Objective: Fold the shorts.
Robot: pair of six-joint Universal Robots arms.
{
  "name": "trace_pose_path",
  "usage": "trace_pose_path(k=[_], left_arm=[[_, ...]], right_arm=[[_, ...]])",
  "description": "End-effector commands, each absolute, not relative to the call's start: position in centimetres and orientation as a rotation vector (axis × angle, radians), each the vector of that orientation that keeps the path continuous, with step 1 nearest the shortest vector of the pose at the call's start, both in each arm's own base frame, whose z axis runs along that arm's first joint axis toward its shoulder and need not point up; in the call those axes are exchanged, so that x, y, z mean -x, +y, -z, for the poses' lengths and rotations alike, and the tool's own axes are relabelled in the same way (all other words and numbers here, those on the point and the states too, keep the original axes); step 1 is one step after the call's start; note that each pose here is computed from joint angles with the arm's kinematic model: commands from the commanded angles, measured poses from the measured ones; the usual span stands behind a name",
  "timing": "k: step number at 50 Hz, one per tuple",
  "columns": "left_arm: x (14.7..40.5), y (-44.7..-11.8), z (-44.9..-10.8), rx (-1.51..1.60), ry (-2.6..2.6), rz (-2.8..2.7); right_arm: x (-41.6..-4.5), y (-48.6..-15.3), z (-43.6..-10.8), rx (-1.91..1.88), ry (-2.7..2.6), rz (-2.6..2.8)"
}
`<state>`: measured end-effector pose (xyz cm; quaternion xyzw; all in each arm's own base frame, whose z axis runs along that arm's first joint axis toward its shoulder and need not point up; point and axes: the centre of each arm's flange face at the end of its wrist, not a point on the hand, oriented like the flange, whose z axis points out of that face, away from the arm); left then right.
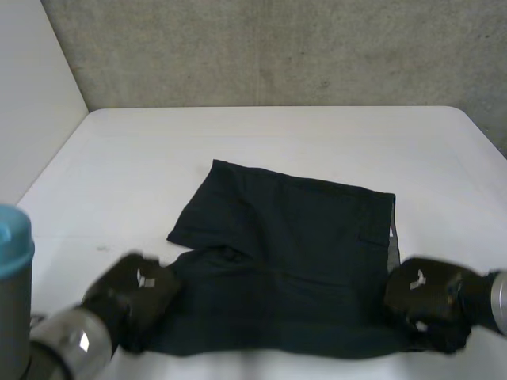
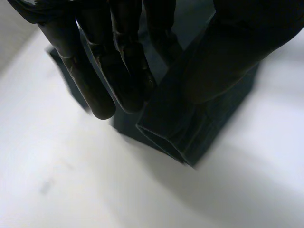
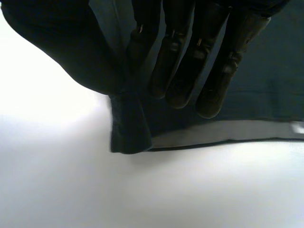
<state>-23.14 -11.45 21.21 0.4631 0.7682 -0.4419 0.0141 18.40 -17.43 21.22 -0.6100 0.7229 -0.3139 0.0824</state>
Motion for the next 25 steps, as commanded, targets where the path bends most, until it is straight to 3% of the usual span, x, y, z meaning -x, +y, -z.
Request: trace_pose_path(k=[1,14,19,25], left_arm=[[28.1,-20.8,-21.6,-1.244,2.215,1.801],[35.9,-34.6,-18.2,-1.009,2.006,2.097],[37.2,-36.5,-16.5,-0.973,1.979,2.143],[38.3,-36.9,-16.0,-0.968,1.907,2.245]], right_arm=[[-19.1,-25.9,-21.2,1.495,2.294,1.267],[-24.4,-34.4,-18.1,1.488,2.268,1.784],[-25.3,-37.3,-15.8,1.457,2.208,1.997],[-25.7,-38.7,-16.3,1.336,2.195,2.248]])
